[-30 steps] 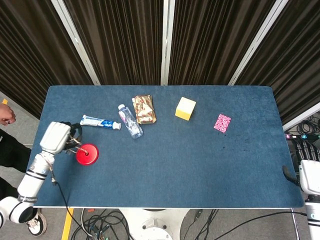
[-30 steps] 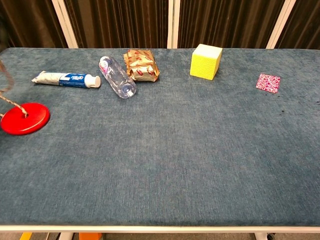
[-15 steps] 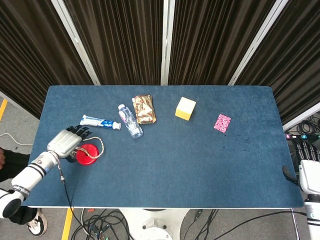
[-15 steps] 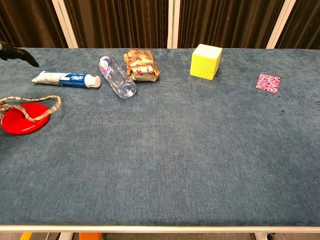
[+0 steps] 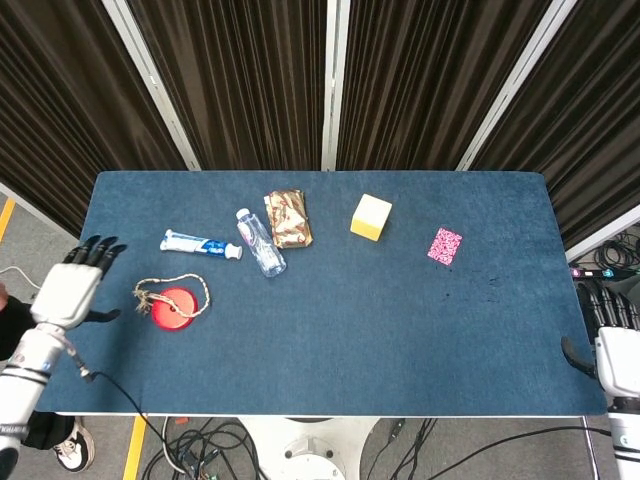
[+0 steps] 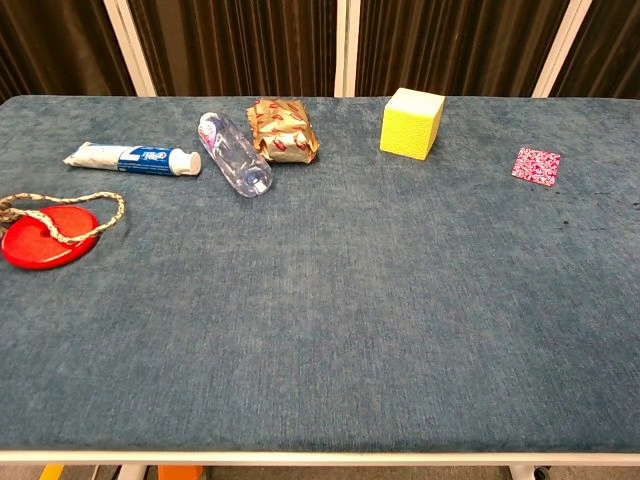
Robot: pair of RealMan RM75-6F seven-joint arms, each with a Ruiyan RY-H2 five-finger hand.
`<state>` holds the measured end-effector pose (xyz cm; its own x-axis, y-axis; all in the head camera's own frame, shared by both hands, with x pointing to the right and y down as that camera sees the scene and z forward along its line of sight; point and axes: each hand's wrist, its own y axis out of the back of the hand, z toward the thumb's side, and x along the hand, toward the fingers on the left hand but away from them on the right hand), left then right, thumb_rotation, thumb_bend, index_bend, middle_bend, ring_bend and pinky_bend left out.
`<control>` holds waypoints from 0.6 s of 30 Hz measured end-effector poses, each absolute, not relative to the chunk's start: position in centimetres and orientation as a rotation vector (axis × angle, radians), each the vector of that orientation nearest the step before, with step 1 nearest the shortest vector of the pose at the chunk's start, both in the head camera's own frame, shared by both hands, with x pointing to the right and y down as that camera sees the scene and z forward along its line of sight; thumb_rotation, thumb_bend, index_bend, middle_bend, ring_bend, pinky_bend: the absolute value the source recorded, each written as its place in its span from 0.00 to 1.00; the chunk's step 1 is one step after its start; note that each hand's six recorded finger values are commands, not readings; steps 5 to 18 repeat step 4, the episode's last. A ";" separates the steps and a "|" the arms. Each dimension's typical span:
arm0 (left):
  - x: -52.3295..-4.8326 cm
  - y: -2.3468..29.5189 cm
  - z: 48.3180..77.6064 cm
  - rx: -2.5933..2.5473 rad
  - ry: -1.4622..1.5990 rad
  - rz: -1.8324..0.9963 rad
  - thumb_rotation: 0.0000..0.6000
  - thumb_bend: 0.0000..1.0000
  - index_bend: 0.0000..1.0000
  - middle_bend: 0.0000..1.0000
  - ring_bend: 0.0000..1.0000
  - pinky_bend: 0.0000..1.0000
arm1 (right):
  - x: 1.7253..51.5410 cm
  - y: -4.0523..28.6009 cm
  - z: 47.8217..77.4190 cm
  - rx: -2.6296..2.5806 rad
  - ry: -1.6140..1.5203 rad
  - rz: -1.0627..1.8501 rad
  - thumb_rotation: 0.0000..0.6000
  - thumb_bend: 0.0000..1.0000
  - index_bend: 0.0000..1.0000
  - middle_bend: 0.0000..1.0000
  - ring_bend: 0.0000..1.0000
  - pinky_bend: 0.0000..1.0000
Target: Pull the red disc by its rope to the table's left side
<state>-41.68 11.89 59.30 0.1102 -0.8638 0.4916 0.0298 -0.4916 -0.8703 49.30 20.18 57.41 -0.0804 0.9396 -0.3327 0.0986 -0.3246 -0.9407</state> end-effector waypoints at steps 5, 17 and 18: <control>-44.4 16.3 59.1 -1.577 0.986 -1.481 1.00 0.08 0.13 0.09 0.00 0.18 | 48.8 20.7 57.8 -1.490 -1.160 1.486 1.00 0.27 0.00 0.00 0.00 0.00; -44.4 16.3 59.1 -1.577 0.986 -1.481 1.00 0.08 0.13 0.09 0.00 0.18 | 48.8 20.7 57.8 -1.490 -1.160 1.486 1.00 0.27 0.00 0.00 0.00 0.00; -44.4 16.3 59.1 -1.577 0.986 -1.481 1.00 0.08 0.13 0.09 0.00 0.18 | 48.8 20.7 57.8 -1.490 -1.160 1.486 1.00 0.27 0.00 0.00 0.00 0.00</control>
